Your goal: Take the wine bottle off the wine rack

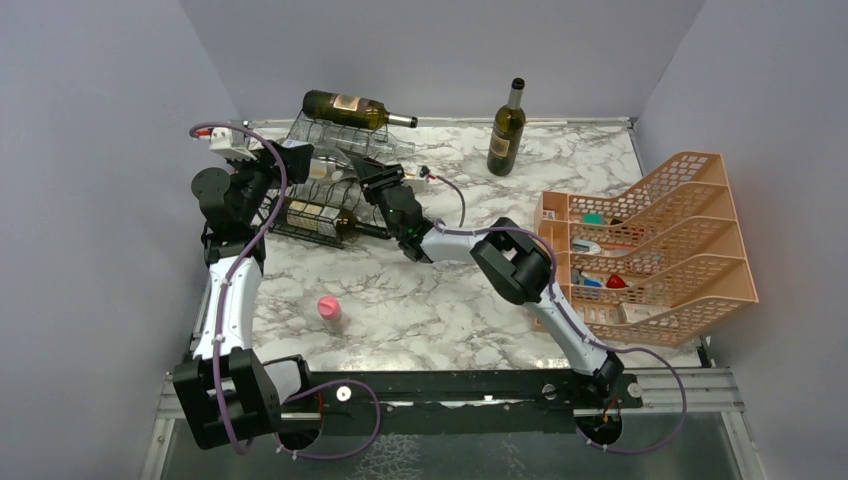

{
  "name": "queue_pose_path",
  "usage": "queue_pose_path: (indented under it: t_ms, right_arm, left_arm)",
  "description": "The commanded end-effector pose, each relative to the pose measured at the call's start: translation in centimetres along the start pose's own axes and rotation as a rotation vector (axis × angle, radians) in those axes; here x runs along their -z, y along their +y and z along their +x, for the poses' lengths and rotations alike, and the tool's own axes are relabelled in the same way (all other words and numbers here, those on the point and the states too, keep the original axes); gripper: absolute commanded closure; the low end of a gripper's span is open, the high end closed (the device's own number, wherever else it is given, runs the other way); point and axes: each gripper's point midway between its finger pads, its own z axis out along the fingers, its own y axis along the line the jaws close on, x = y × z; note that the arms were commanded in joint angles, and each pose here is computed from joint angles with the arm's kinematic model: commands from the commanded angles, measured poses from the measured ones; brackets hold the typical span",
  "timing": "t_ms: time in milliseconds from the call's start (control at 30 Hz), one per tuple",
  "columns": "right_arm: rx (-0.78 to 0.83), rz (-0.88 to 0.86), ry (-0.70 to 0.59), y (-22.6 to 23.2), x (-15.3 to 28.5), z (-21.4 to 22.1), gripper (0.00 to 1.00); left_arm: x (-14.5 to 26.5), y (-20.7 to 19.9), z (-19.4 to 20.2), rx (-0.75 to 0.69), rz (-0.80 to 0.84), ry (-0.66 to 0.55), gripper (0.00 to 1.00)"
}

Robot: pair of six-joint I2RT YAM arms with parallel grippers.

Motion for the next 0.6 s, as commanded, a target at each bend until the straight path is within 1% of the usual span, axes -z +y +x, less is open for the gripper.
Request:
queue_pose_path:
  t_ms: [0,233,433,567]
  right_arm:
    - [0.006,0.023,-0.037,-0.9,-0.1,-0.1,0.61]
    - [-0.067,-0.064,-0.036,3.6,0.7,-1.1,0.76]
    - [-0.189,-0.129,-0.011,6.7,1.6,-2.3,0.85]
    - [-0.252,-0.175,0.022,9.0,2.5,-3.0,0.88]
  left_arm:
    - [-0.2,-1.0,-2.1,-0.031,0.039,-0.045,0.15]
    - [-0.1,-0.7,-2.0,-0.029,0.026,-0.049,0.15]
    - [-0.1,-0.8,-2.0,-0.035,0.029,-0.048,0.15]
    - [-0.2,-0.6,-1.9,-0.039,0.022,-0.047,0.15]
